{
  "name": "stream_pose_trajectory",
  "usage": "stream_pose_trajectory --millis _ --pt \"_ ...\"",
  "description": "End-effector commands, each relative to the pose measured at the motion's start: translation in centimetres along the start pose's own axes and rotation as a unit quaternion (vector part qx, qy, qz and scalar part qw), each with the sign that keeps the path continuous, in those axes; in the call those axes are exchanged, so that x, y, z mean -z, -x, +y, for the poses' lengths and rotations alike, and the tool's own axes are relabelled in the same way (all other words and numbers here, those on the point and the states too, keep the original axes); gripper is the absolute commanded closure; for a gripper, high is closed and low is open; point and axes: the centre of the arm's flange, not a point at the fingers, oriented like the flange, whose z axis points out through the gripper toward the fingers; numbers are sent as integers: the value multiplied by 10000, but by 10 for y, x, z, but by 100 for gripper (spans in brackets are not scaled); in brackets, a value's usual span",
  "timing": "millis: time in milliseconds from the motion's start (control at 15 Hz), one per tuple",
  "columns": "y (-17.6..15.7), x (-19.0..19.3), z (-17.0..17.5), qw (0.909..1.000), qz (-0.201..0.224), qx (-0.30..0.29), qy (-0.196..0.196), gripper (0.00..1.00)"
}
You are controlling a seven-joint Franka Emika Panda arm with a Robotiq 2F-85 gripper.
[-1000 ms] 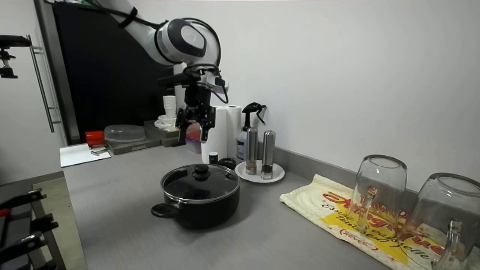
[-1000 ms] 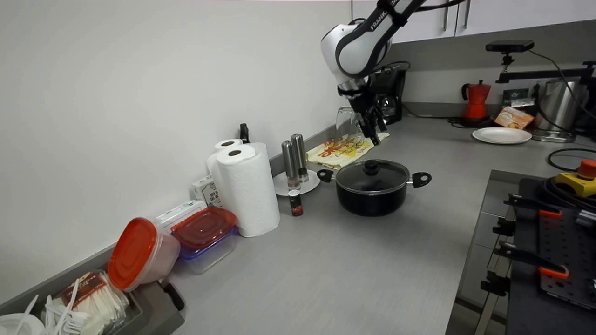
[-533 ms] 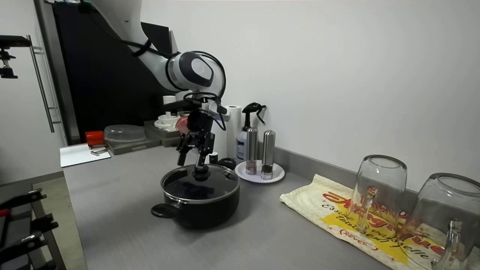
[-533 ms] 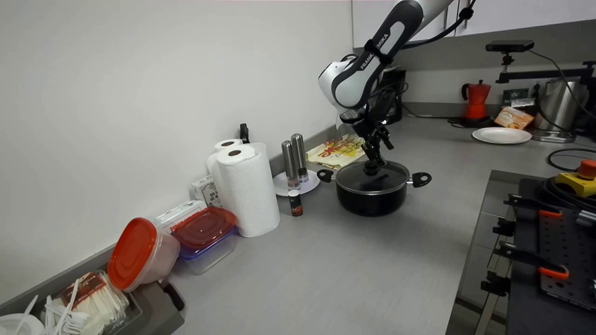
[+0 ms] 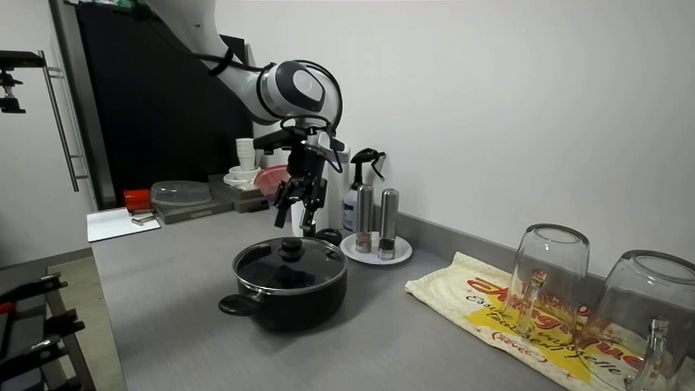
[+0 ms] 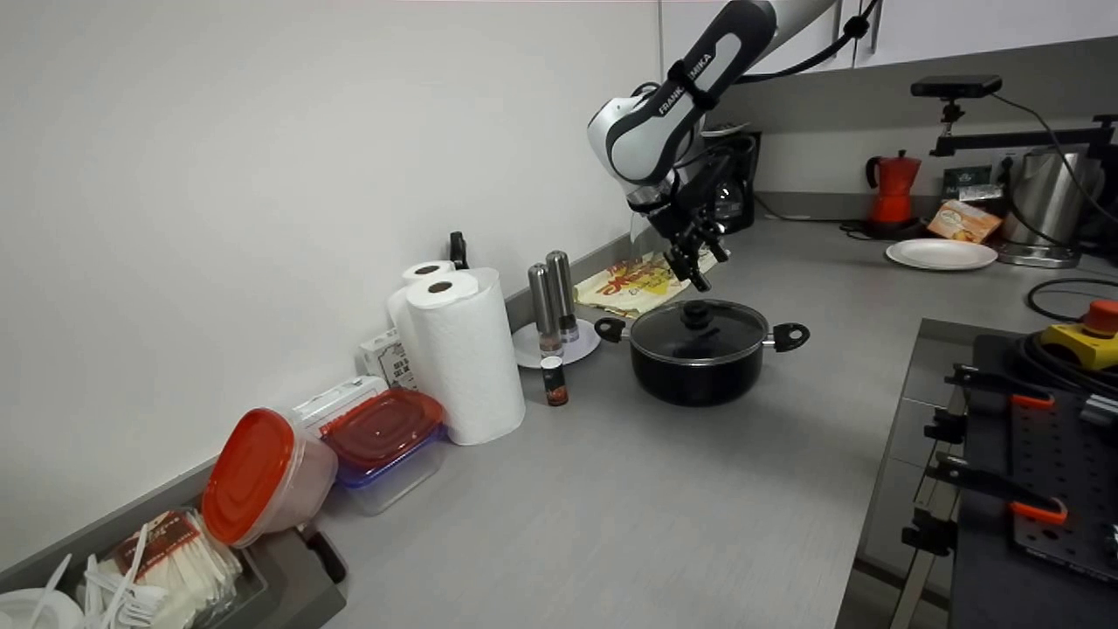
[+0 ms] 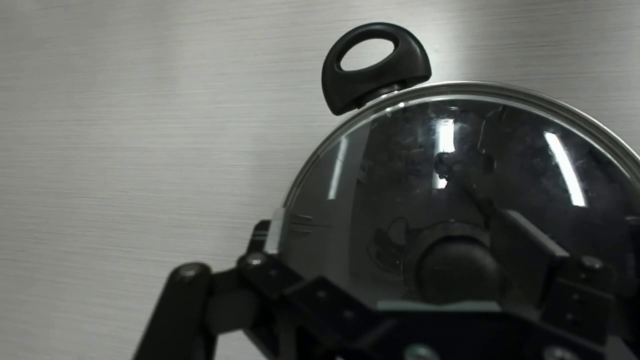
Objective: Take the lid off of the pot
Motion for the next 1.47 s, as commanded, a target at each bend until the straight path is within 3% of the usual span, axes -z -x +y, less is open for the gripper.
stream_pose_trajectory --millis 0,600,1000,1400 --pt "-14 9 -8 9997 -158 112 -132 0" --pt "-24 1 -27 9976 -402 401 -389 0" --pt "-33 0 -52 9962 -466 660 -310 0" --pt "-40 -18 -51 9959 -607 646 -197 0"
